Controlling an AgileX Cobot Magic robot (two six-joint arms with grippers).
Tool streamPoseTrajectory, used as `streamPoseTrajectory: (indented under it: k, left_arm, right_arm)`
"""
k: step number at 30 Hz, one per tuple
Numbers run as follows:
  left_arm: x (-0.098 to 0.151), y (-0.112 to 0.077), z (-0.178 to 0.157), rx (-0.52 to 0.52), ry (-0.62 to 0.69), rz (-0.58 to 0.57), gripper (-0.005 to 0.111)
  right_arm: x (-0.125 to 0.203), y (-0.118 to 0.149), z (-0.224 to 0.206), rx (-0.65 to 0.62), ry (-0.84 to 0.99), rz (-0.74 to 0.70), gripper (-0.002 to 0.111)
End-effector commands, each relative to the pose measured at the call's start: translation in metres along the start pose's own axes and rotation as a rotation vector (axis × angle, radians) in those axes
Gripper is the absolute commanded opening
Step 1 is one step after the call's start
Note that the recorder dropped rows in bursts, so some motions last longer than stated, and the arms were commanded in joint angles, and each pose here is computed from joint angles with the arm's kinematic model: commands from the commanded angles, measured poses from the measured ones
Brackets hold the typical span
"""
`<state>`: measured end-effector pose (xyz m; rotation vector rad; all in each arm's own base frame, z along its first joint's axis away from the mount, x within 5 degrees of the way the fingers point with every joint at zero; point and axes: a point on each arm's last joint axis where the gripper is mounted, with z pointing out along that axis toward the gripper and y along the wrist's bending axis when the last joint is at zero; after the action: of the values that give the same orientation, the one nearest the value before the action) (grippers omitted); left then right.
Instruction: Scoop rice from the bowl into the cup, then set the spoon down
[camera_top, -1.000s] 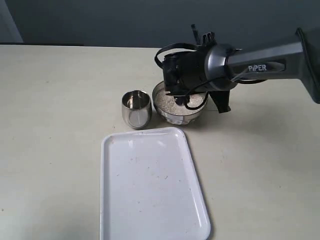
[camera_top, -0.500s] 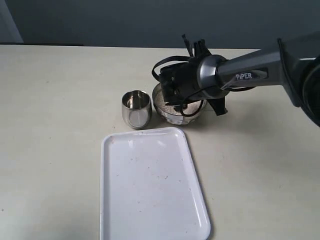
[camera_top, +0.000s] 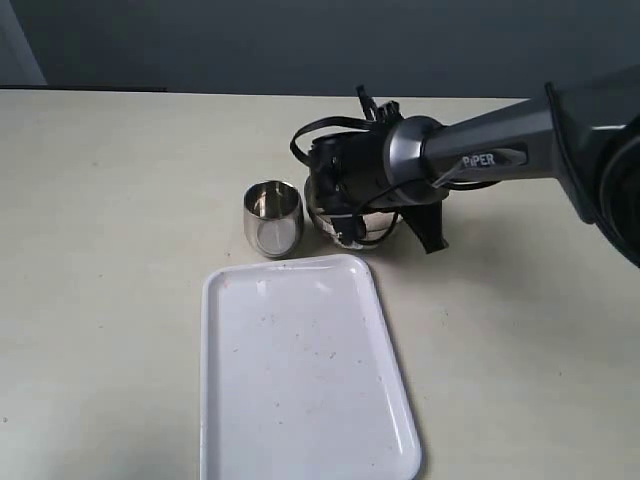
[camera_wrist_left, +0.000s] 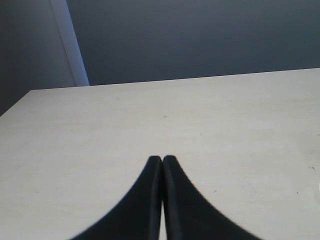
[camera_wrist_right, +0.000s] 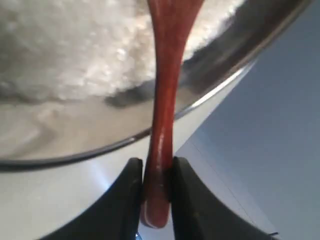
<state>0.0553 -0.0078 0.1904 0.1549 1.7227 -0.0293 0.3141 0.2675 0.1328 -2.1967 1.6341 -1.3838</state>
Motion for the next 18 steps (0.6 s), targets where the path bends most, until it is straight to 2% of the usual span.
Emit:
streamPoseTrajectory:
  k: [1,11,18]
  left_arm:
    - [-0.002,0.0,-0.001,-0.002,-0.02,-0.001,0.001]
    - [-0.002,0.0,-0.001,-0.002,-0.02,-0.001,0.001]
    - [-0.002,0.0,-0.001,-0.002,-0.02,-0.001,0.001]
  right_arm:
    - [-0.002,0.004,-0.002,-0.051,-0.019,-0.018,0.0]
    - [0.002,-0.01,-0.01,-0.054,-0.022,0.048,0.0]
    - [-0.003,-0.013,-0.019,-0.19,-0.119,0.098,0.0]
